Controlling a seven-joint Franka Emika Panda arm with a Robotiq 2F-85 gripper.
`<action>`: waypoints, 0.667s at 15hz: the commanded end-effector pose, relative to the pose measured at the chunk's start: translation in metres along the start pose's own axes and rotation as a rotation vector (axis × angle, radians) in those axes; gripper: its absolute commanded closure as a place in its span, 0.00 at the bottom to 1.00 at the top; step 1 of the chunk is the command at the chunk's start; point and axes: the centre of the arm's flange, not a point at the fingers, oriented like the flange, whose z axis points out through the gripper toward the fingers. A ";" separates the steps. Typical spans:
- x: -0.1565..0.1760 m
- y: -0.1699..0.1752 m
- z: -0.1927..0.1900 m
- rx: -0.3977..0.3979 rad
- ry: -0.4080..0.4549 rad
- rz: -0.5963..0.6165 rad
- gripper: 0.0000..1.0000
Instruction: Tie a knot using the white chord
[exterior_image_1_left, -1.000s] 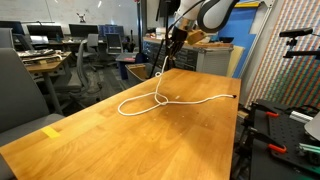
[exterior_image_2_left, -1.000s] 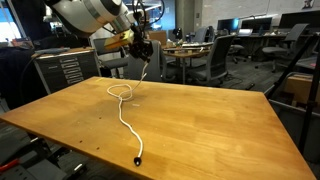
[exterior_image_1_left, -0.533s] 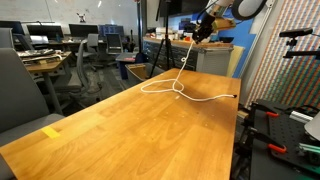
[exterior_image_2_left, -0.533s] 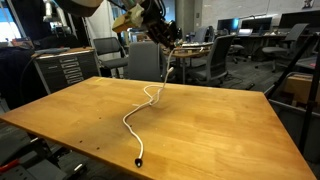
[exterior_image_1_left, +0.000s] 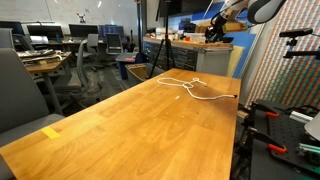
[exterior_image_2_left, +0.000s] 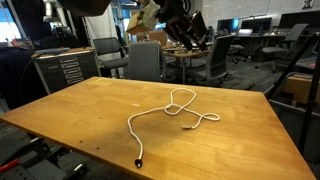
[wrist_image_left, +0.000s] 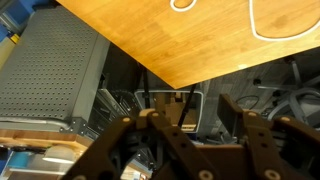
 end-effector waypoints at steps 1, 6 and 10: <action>-0.005 -0.008 0.002 0.046 -0.058 -0.020 0.15; -0.058 -0.077 0.032 0.140 -0.290 -0.040 0.00; -0.101 -0.129 0.050 0.163 -0.496 0.000 0.00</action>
